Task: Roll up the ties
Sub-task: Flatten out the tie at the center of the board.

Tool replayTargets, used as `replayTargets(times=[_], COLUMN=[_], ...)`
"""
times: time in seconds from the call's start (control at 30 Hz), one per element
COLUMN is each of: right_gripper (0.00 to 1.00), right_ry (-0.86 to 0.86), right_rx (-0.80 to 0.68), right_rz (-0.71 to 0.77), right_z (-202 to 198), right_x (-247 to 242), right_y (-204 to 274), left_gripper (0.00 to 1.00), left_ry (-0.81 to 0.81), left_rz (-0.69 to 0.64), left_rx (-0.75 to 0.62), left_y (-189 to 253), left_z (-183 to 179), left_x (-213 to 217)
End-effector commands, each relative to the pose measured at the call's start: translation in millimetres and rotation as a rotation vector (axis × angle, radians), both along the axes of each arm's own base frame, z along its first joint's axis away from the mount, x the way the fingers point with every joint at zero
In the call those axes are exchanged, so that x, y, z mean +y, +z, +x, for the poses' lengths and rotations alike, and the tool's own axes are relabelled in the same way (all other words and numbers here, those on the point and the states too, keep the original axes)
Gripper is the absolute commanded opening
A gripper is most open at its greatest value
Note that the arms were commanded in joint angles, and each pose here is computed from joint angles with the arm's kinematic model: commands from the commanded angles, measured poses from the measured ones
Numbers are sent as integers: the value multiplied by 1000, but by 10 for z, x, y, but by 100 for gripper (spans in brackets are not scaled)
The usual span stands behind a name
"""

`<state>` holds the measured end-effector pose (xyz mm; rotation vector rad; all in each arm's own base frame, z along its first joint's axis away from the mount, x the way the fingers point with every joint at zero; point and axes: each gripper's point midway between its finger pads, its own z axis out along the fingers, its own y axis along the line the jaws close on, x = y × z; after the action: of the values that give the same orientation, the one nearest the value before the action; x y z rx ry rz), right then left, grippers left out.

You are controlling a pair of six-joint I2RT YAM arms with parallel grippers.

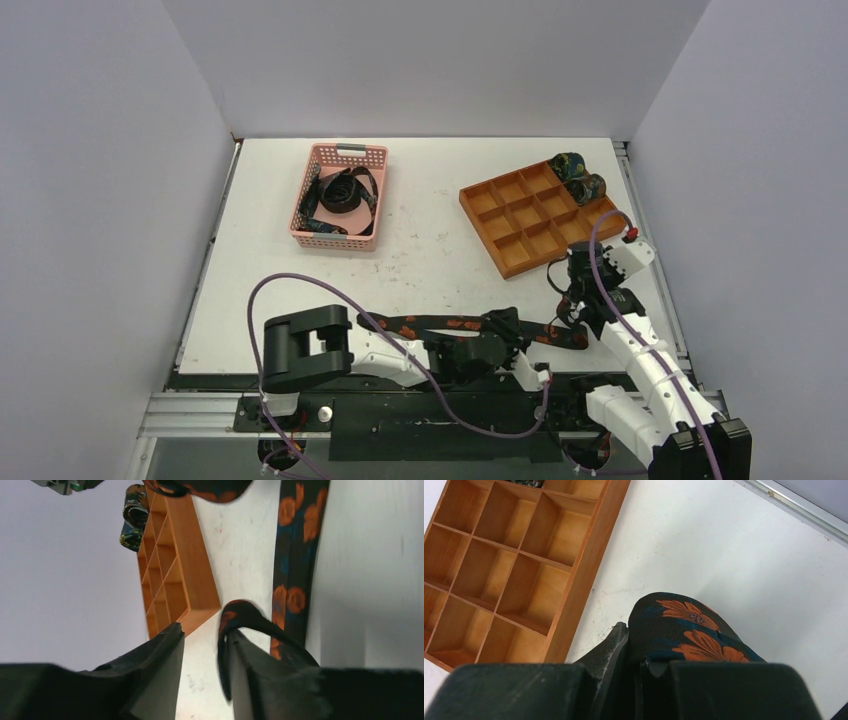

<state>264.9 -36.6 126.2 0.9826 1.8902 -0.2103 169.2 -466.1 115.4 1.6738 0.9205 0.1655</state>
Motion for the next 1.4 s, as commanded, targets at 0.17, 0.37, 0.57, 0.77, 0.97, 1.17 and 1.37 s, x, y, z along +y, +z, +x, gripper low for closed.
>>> replayTargets(times=[0.17,0.37,0.57,0.77,0.97,1.17,1.37], right_gripper=[5,5,5,5,5,5,5], right_ry=[4,3,54,136,192,186,143], right_rx=[-31,-39,-35,-4,21,11,8], right_rz=[-26,-30,-22,-4,11,33,77], right_z=[32,33,48,10,-47,-138,-205], right_x=[-37,-44,19,99,151,152,142], right_y=[73,116,121,46,45,66,-111], left_gripper=[96,96,97,90,96,96,96], left_ry=[34,66,170,204,177,285,449], left_rz=[-310,-331,-499,-805,-993,-1044,-944], left_rx=[90,165,555,1329,1637,1805,1790], left_y=[513,730,994,1047,892,431,7], left_z=[9,-15,73,297,345,476,412], left_x=[-275,33,389,429,188,184,61])
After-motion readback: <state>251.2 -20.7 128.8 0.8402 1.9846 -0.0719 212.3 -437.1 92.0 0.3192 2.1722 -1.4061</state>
